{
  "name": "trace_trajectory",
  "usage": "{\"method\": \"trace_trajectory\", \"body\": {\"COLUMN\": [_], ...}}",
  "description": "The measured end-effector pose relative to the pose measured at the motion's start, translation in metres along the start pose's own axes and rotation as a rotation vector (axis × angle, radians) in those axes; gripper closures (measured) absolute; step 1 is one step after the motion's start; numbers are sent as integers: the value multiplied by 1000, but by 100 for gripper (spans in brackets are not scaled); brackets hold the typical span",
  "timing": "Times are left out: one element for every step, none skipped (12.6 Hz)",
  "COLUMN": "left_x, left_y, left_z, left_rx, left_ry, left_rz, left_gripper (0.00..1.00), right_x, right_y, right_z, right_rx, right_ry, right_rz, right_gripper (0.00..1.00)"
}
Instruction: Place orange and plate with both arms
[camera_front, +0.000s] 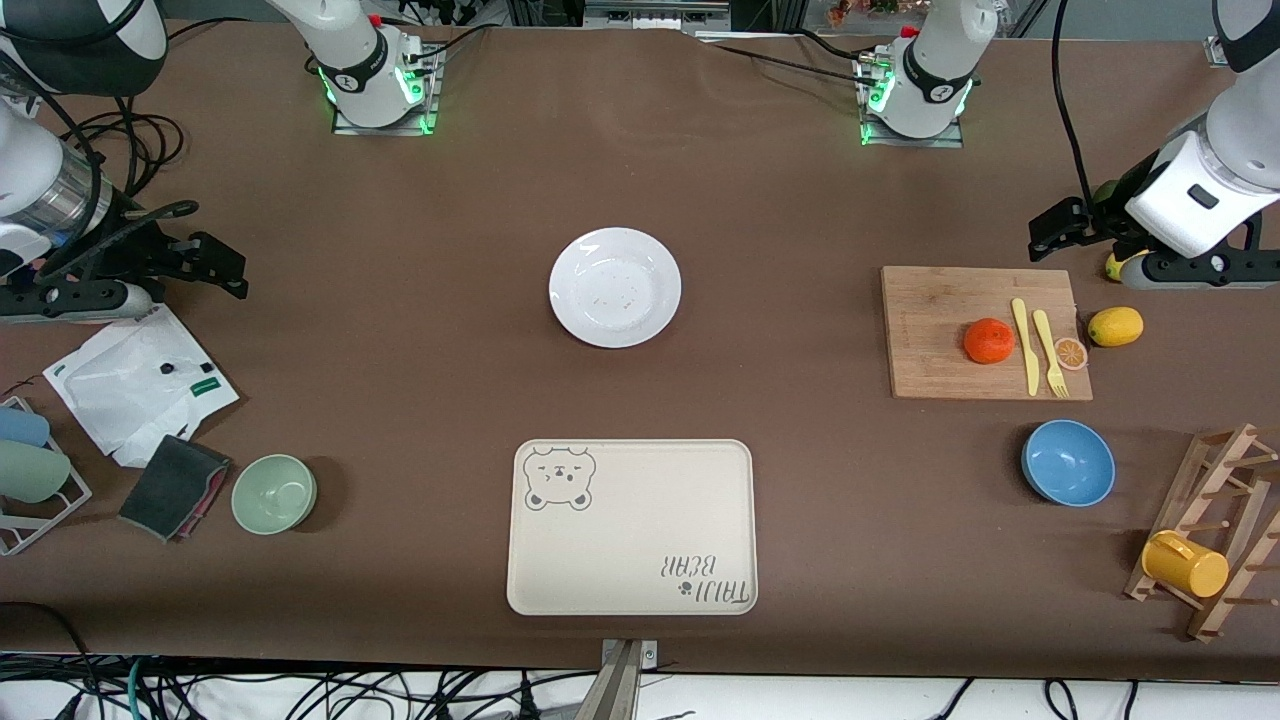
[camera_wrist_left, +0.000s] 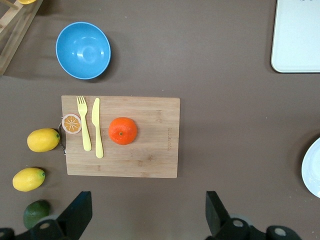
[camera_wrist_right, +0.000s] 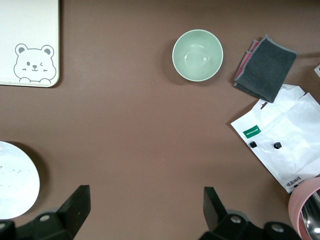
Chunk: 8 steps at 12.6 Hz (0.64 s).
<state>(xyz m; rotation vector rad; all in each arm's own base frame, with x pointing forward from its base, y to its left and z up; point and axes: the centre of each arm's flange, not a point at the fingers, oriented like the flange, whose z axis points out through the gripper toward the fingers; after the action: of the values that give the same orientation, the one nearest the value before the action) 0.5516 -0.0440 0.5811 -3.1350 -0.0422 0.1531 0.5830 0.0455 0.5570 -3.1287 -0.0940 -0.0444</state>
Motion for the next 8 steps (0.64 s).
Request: {"method": "trace_trajectory", "body": {"left_x": [0, 0, 0, 2, 4, 8, 12, 17], "left_y": [0, 0, 0, 0, -1, -6, -12, -18], "left_z": [0, 0, 1, 4, 8, 15, 25, 38], "left_rx": [0, 0, 0, 1, 1, 1, 1, 1], "left_ry": [0, 0, -3, -10, -19, -34, -58, -87], "left_rz": [0, 0, 1, 0, -3, -11, -16, -17], "left_gripper": [0, 0, 0, 0, 0, 0, 0, 0], "right_x": [0, 0, 0, 0, 0, 0, -1, -1], "right_y": [0, 0, 0, 0, 0, 0, 0, 0], "right_z": [0, 0, 0, 0, 0, 0, 0, 0], "right_rx": [0, 0, 0, 0, 0, 0, 0, 0], "right_ry": [0, 0, 0, 0, -2, -5, -5, -5], "right_rz": [0, 0, 0, 0, 0, 0, 0, 0], "right_gripper": [0, 0, 0, 0, 0, 0, 0, 0]}}
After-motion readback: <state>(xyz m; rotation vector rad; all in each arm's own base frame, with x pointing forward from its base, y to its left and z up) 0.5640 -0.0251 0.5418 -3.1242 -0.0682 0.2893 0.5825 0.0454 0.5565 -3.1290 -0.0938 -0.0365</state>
